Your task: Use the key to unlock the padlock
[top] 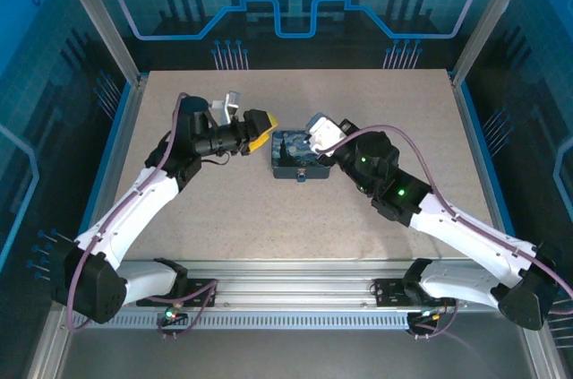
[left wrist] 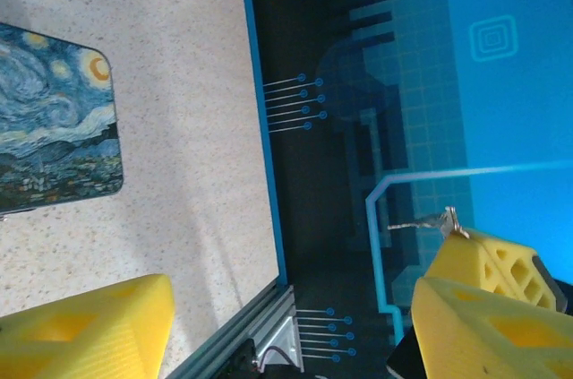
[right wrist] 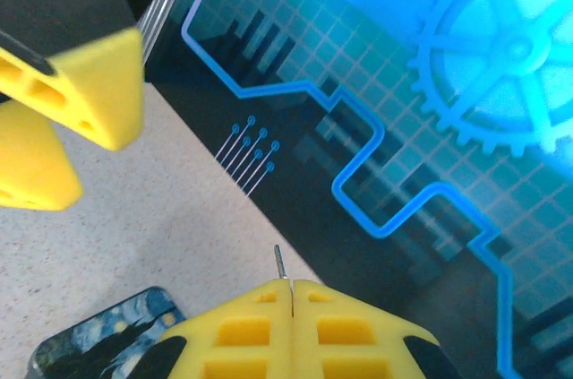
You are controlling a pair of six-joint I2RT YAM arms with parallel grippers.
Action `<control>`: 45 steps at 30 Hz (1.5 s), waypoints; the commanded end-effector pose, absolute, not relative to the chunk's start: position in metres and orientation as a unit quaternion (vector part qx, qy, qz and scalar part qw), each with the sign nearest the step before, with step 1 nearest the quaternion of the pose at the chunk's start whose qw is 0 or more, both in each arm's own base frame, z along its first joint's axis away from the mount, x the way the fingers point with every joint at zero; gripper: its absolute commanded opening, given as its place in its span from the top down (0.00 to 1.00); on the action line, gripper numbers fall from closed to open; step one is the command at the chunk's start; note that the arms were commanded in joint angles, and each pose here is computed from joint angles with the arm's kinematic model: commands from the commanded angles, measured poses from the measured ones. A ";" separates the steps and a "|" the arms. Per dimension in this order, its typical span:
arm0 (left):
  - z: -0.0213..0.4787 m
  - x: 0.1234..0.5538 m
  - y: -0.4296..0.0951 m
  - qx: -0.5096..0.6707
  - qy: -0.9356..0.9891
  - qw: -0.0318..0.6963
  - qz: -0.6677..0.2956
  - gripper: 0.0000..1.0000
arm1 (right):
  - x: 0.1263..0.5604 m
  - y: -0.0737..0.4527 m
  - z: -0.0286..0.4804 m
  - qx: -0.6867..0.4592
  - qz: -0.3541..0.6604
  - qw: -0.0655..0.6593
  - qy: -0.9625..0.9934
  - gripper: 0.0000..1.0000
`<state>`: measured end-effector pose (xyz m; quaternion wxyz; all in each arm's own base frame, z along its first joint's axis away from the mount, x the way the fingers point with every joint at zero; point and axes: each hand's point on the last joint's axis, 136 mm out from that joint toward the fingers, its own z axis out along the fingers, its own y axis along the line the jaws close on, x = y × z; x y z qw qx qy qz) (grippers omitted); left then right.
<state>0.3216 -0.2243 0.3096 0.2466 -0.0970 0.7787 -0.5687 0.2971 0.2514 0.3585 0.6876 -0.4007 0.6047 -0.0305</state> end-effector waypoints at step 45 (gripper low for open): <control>0.384 0.322 -0.280 -0.082 0.721 0.222 -0.651 1.00 | 0.278 0.284 0.373 -0.457 -0.086 0.716 0.521 1.00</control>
